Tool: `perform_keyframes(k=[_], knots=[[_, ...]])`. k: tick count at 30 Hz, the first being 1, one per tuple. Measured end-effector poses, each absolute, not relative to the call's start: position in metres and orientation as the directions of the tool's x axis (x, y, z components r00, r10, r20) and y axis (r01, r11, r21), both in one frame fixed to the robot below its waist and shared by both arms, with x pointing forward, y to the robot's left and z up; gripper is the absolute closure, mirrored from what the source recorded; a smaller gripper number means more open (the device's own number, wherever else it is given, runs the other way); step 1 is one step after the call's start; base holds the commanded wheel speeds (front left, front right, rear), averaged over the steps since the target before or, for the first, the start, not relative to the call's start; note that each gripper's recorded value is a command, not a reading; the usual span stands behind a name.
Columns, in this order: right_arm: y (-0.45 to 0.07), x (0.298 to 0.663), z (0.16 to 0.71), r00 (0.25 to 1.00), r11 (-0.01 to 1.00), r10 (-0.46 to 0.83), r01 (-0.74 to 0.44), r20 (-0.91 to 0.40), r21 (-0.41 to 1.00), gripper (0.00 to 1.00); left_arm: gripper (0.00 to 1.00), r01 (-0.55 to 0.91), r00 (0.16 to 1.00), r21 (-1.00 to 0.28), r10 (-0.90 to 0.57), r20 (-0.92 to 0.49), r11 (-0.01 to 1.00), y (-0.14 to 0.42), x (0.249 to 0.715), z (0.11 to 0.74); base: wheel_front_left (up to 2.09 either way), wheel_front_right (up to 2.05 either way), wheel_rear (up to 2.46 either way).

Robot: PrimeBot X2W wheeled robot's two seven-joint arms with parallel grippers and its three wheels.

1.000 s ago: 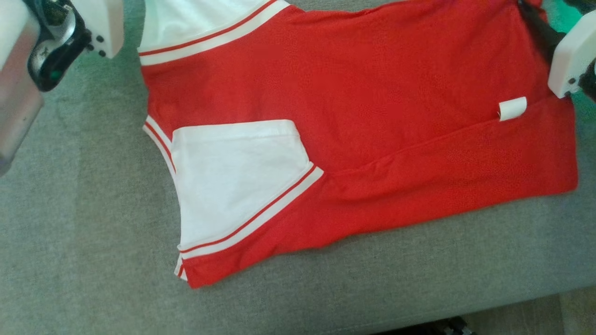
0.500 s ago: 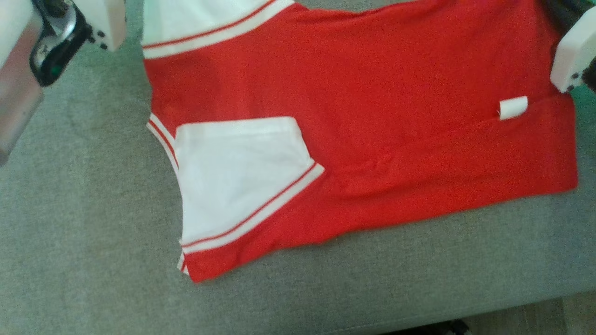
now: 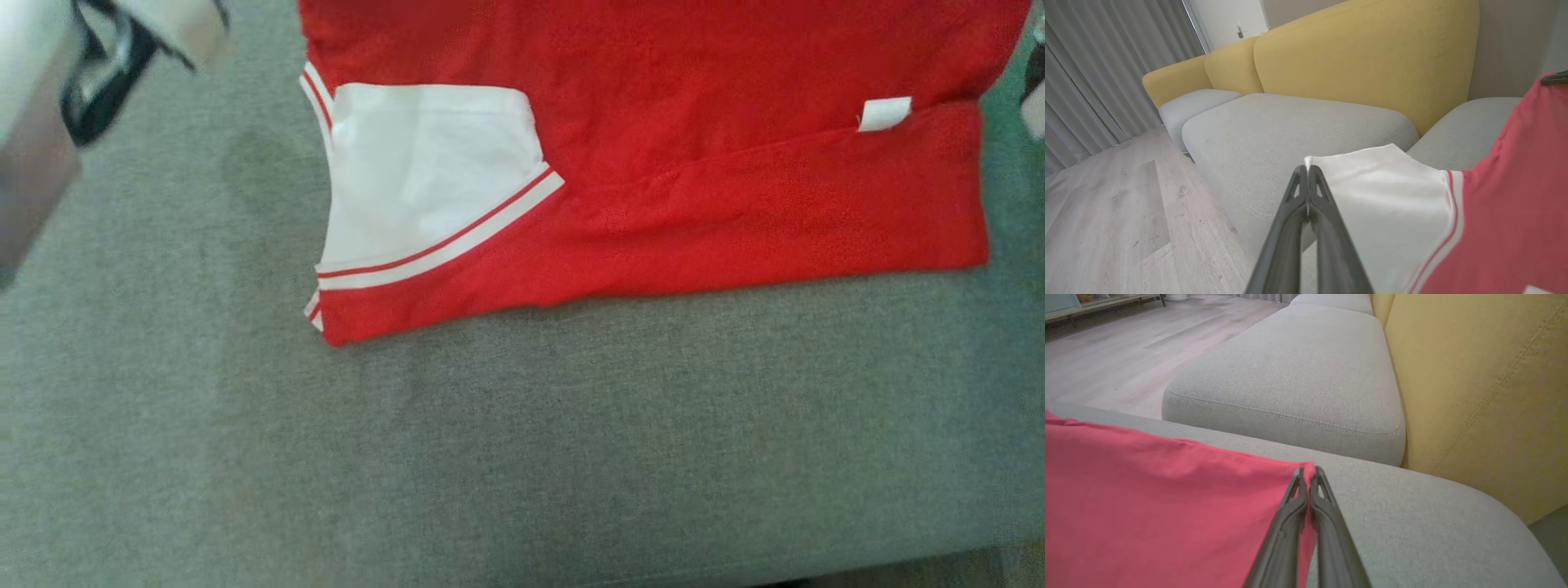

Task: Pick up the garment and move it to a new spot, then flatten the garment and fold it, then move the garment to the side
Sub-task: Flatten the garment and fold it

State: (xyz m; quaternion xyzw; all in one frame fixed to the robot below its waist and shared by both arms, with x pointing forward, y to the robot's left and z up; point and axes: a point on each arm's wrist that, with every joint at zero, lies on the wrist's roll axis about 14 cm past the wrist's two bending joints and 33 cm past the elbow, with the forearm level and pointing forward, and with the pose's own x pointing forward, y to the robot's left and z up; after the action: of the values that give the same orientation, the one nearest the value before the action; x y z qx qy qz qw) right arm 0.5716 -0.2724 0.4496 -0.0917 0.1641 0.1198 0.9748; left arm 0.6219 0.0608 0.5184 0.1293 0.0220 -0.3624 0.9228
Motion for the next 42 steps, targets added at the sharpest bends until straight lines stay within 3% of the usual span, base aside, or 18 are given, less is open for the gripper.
perform_keyframes(k=[15,29,30,31,32,33,34,35,42], knots=[[-0.27,0.521,0.445,0.913,0.96,0.241,-0.273,-0.329,-0.055,1.0,1.0,0.676,0.731,0.1,-0.647,-0.216,0.73,0.096,0.528,0.479,0.0,0.0,0.0],[-0.273,0.471,0.406,0.884,0.964,0.233,-0.264,-0.406,-0.022,1.0,1.0,0.653,0.731,0.013,-0.625,-0.274,0.758,0.099,0.461,0.448,0.0,0.0,0.0],[-0.274,0.468,0.402,0.881,0.965,0.23,-0.261,-0.413,-0.02,0.93,1.0,0.649,0.731,0.006,-0.622,-0.28,0.761,0.099,0.458,0.445,0.0,0.0,0.0],[-0.274,0.464,0.399,0.879,0.966,0.227,-0.258,-0.42,-0.018,0.71,1.0,0.648,0.73,-0.001,-0.621,-0.287,0.762,0.099,0.455,0.442,0.0,0.0,0.0],[-0.274,0.461,0.397,0.877,0.967,0.225,-0.254,-0.425,-0.011,0.22,0.87,0.644,0.73,-0.006,-0.618,-0.292,0.765,0.099,0.452,0.44,0.0,0.0,0.0],[-0.273,0.459,0.394,0.875,0.968,0.223,-0.249,-0.43,-0.004,0.0,0.63,0.643,0.73,-0.013,-0.617,-0.293,0.766,0.097,0.45,0.439,0.0,0.0,0.0],[-0.271,0.457,0.392,0.875,0.97,0.223,-0.244,-0.429,0.005,0.0,0.05,0.638,0.732,-0.019,-0.614,-0.293,0.77,0.096,0.449,0.438,0.0,0.0,0.0],[-0.269,0.456,0.391,0.878,0.972,0.22,-0.236,-0.425,0.015,0.0,0.0,0.63,0.739,-0.023,-0.608,-0.291,0.776,0.095,0.448,0.437,0.0,0.0,0.0],[-0.283,0.44,0.396,0.911,0.99,0.141,-0.134,-0.388,0.044,0.0,0.0,0.509,0.838,-0.044,-0.506,-0.206,0.86,0.087,0.447,0.45,0.0,0.0,0.0]])
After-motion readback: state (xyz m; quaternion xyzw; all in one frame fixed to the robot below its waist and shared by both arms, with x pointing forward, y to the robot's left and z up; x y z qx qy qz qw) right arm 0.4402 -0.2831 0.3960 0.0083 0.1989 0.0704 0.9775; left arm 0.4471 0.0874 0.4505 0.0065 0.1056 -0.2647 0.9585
